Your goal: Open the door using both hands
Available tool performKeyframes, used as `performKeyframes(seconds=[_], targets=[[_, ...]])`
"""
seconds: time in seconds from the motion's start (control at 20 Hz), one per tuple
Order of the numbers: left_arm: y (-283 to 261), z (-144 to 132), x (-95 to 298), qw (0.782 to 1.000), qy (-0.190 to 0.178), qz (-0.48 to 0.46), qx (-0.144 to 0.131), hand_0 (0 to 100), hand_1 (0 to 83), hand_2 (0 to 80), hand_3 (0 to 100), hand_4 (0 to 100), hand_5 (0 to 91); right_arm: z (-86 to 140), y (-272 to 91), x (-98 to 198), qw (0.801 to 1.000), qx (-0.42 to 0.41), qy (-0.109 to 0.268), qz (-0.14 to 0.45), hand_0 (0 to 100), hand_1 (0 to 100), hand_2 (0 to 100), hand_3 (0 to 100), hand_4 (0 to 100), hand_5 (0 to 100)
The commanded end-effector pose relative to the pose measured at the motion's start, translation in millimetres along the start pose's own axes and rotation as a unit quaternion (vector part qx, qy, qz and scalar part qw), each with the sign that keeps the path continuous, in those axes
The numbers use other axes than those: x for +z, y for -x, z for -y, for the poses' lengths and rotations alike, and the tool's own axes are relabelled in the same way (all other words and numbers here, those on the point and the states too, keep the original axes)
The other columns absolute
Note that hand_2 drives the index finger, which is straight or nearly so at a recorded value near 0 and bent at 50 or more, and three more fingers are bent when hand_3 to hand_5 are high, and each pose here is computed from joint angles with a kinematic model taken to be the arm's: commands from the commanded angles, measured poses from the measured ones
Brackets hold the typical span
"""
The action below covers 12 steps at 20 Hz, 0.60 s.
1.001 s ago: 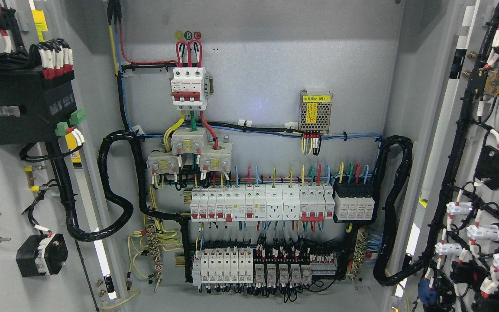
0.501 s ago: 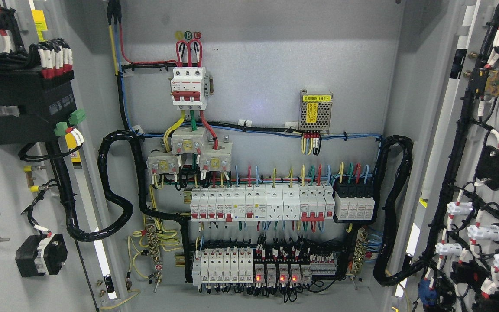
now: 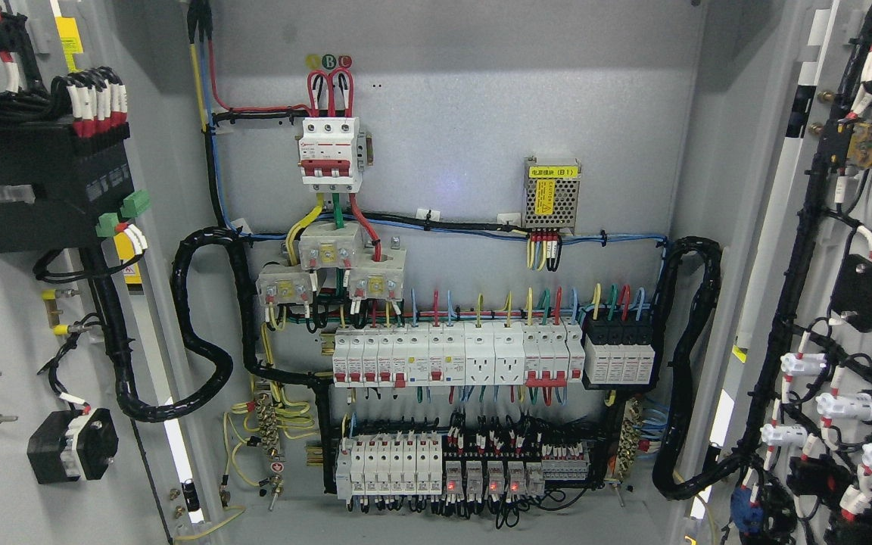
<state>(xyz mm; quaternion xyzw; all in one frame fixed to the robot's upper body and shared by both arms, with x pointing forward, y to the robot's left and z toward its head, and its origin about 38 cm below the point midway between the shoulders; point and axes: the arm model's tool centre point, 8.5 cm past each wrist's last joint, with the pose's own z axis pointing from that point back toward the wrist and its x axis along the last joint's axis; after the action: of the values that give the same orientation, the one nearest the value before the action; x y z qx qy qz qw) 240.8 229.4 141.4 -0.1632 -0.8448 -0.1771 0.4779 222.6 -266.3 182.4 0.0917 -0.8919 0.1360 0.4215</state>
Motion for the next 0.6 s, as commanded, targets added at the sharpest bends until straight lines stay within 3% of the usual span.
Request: performKeyframes(seconds=[0.0,0.15,0.55], targets=[[-30,-22,9,0.998,-0.024,0.027,-0.051,12,55.6,0.0,0,0,0.0,10,-5,-9,1.000,0.010,-0.005,0.014,0,50,4,0,0,0],[-34,-26,21,0.997,-0.025,0.028,-0.061,12,55.6,0.0,0,0,0.0,13,-6,-10,1.000,-0.012,0.010,0.020,0,50,4,0,0,0],[-46,-63,39,0.993,-0.084,0.022,-0.075,12,55.6,0.0,0,0,0.0,27,-9,-8,1.000,-0.011,0.023,0.018,0,50,4,0,0,0]])
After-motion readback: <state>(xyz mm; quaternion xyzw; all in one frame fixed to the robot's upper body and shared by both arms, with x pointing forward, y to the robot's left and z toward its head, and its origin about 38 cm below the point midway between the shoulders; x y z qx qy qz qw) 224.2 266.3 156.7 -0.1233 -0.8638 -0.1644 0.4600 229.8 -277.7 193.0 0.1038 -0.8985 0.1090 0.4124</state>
